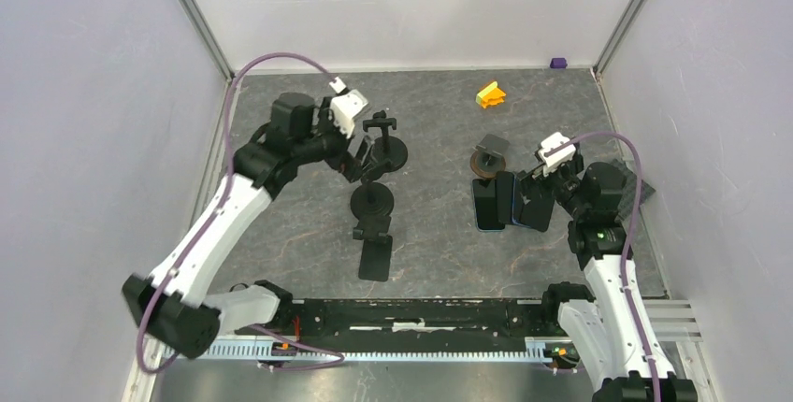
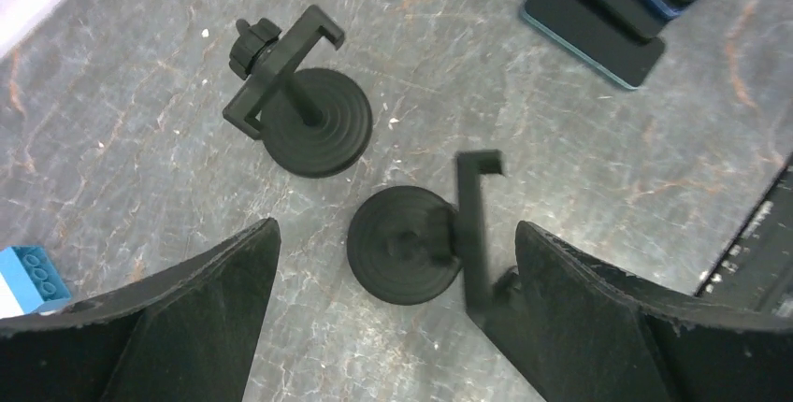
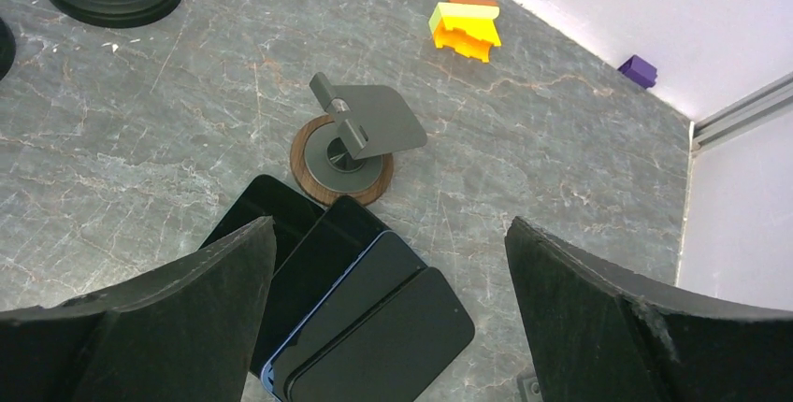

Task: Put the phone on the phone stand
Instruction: Move the phone stand to the center of the board.

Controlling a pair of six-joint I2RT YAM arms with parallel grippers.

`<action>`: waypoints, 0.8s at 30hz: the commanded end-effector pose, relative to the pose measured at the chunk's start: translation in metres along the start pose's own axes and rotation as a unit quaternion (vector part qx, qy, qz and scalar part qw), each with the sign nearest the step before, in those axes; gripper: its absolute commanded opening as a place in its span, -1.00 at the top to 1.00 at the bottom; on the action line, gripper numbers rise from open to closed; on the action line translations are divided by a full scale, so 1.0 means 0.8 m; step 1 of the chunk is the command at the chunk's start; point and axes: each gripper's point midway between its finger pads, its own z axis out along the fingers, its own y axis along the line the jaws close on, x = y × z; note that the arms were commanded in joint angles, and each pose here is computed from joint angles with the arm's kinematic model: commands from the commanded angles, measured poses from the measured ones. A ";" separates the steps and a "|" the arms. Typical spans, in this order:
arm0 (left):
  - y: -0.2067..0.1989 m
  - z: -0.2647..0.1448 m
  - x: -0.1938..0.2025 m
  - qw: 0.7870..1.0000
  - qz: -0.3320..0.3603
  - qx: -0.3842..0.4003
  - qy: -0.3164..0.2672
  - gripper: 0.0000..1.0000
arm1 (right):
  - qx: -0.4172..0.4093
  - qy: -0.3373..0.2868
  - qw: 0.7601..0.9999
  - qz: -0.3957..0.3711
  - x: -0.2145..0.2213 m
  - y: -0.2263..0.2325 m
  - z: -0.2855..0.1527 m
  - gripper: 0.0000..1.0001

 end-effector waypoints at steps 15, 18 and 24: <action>-0.125 -0.066 0.150 0.971 0.155 0.155 0.092 -0.99 | -0.029 -0.006 0.999 -0.012 -0.001 0.010 0.003 -0.95; -0.130 -0.053 0.155 0.968 0.176 0.162 0.079 -0.98 | -0.031 -0.004 0.999 -0.012 0.001 0.011 0.004 -0.95; -0.147 -0.036 0.159 0.961 0.189 0.192 0.053 -0.61 | -0.036 0.002 0.999 -0.011 0.006 0.013 0.006 -0.95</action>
